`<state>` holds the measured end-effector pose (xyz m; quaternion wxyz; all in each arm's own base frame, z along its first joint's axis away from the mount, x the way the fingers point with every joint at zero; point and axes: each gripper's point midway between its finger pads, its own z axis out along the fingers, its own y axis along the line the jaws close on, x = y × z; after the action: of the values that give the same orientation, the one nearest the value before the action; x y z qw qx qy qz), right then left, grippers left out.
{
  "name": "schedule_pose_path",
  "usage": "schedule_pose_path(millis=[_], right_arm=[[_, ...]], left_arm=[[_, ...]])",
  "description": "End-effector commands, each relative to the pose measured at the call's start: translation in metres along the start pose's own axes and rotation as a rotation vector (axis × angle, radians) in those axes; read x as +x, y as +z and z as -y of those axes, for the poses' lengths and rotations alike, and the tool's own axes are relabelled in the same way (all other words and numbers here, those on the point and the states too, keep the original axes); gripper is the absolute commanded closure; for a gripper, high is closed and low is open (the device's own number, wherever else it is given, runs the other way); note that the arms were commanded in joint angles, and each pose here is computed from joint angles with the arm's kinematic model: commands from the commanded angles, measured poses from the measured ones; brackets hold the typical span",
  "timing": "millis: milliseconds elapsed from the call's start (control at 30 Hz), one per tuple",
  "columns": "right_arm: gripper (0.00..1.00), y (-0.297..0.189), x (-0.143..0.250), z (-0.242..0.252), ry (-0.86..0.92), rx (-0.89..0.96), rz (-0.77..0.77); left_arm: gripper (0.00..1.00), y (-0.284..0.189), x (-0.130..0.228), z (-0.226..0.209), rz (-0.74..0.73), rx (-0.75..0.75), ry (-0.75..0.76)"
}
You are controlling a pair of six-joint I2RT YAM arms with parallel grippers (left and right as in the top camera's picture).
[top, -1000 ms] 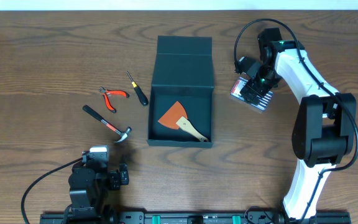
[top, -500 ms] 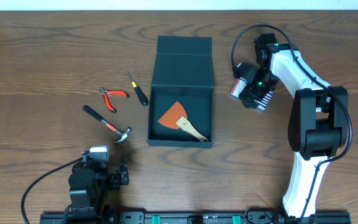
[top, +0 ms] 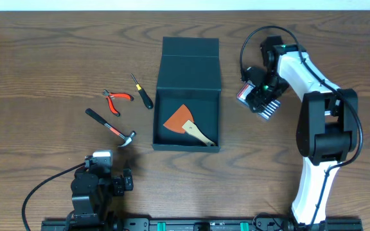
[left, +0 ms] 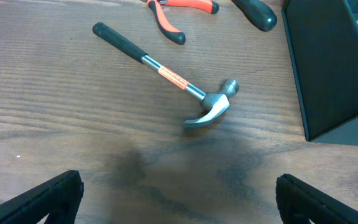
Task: Pack container
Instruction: 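Lift the screwdriver case with the right gripper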
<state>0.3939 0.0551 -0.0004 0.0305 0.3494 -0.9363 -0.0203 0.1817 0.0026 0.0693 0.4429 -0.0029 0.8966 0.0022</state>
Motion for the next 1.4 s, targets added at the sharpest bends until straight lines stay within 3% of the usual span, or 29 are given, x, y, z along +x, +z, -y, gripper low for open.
schedule_pose_path(millis=[0,300,500,833,1367], right_arm=[[0.19,0.009,-0.007,-0.017,0.069,-0.028,-0.022],[0.21,0.01,-0.017,-0.047,0.174,-0.029,-0.05],[0.23,0.011,-0.023,-0.054,0.112,-0.016,-0.047],[0.37,0.011,-0.021,-0.049,0.097,-0.01,-0.048],[0.42,0.01,-0.011,-0.048,0.099,0.0,-0.089]], left_arm=[[0.01,0.001,0.002,-0.002,-0.003,-0.012,0.007],[0.01,0.001,0.002,-0.002,-0.004,-0.012,0.007],[0.02,0.001,0.002,-0.002,-0.004,-0.012,0.007],[0.02,0.001,0.002,-0.002,-0.004,-0.012,0.007],[0.01,0.001,0.002,-0.002,-0.003,-0.012,0.007]])
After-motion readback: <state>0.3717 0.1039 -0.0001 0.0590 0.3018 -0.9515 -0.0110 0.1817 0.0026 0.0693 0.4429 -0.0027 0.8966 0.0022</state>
